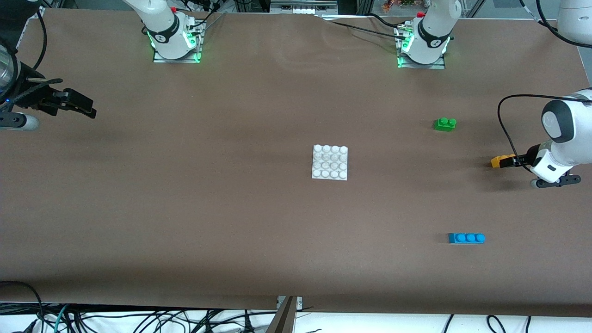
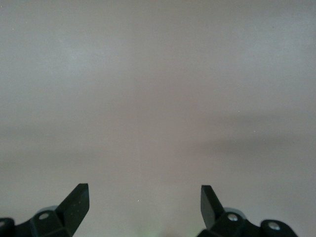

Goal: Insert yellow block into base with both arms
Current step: 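Lower the left gripper and grasp the yellow block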

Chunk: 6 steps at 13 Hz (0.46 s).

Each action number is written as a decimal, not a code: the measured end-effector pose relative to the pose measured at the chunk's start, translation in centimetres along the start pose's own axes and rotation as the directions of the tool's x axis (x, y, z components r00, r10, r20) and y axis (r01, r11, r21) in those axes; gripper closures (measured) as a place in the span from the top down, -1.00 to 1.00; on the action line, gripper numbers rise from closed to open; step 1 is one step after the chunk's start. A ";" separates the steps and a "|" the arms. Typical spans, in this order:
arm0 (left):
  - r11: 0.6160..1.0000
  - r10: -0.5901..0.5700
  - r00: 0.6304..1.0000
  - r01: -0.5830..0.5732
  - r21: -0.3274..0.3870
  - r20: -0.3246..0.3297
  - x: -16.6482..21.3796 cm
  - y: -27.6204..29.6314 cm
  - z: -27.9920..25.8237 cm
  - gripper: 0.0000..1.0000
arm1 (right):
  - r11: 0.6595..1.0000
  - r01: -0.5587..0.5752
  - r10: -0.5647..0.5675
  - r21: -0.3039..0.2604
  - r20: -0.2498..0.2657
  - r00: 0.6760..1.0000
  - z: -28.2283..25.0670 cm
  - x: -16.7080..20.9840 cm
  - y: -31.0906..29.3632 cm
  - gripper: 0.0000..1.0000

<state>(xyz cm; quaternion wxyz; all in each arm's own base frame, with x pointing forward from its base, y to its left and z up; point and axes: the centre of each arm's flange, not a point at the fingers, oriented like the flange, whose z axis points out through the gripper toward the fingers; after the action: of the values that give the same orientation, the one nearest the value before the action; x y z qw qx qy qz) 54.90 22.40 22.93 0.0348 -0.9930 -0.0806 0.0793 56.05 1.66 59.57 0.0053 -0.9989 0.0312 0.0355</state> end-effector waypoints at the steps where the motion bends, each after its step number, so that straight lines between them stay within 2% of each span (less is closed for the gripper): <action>1: 1.000 -0.002 1.000 0.002 0.000 -0.003 -0.4 -0.3 1.1 1.00 | 1.000 0.000 0.000 0.000 -0.001 1.000 -0.1 0.0 0.0 1.00; 6: 1.000 0.008 1.000 -0.008 -0.007 0.021 -1.7 -0.5 3.2 0.99 | 1.000 -0.001 0.001 -0.002 0.012 1.000 0.1 0.1 0.0 1.00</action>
<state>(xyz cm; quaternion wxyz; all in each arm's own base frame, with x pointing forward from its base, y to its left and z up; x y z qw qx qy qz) 52.64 22.83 20.10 0.0300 -0.9926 -0.0772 0.0893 56.12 1.62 59.42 0.0046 -0.9986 0.0316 0.0416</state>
